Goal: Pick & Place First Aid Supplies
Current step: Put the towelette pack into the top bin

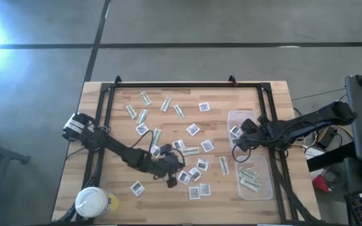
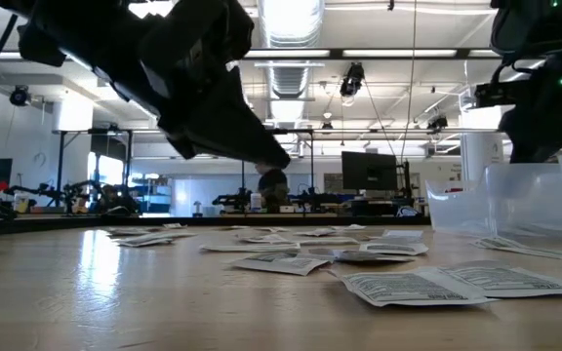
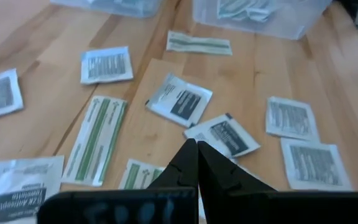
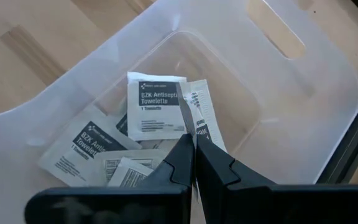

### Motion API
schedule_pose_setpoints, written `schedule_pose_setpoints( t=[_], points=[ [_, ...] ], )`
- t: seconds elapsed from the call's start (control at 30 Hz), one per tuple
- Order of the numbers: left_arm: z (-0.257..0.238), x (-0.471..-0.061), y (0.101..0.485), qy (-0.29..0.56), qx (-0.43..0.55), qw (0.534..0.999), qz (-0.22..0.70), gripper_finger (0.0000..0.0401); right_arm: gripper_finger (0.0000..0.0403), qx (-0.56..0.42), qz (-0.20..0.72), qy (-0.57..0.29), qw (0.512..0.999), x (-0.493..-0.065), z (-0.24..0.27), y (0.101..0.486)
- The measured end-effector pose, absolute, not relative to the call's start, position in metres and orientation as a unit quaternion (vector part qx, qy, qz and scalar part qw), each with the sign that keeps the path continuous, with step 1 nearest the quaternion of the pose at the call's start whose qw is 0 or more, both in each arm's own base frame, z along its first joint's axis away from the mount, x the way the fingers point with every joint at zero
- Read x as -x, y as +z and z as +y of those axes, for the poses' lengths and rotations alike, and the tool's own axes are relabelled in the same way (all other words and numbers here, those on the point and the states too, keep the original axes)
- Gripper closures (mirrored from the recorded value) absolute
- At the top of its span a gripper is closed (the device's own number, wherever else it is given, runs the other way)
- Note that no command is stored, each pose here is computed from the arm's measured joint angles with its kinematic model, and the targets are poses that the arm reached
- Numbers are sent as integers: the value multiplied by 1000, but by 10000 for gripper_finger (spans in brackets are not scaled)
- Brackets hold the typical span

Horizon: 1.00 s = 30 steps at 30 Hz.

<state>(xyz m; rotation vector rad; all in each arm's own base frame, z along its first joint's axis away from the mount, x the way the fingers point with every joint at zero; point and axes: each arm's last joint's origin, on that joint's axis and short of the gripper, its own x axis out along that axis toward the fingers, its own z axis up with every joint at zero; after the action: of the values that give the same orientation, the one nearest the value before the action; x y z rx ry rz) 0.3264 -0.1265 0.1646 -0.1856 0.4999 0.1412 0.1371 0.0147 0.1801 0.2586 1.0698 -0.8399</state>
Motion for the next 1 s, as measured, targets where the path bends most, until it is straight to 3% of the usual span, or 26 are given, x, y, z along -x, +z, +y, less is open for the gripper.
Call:
schedule_pose_setpoints(
  t=[0.3, 0.73, 1.0],
  points=[
    [-130, -334, 177, 57, 65, 969, 230, 401, 388, -110, 514, -382, 760, -140, 16, 175],
    [-130, -334, 177, 54, 47, 970, 232, 398, 295, -113, 511, -370, 768, -138, 16, 180],
    [-123, -337, 177, 61, 39, 970, 232, 315, 280, -166, 483, -317, 799, -148, 20, 216]
  ],
)
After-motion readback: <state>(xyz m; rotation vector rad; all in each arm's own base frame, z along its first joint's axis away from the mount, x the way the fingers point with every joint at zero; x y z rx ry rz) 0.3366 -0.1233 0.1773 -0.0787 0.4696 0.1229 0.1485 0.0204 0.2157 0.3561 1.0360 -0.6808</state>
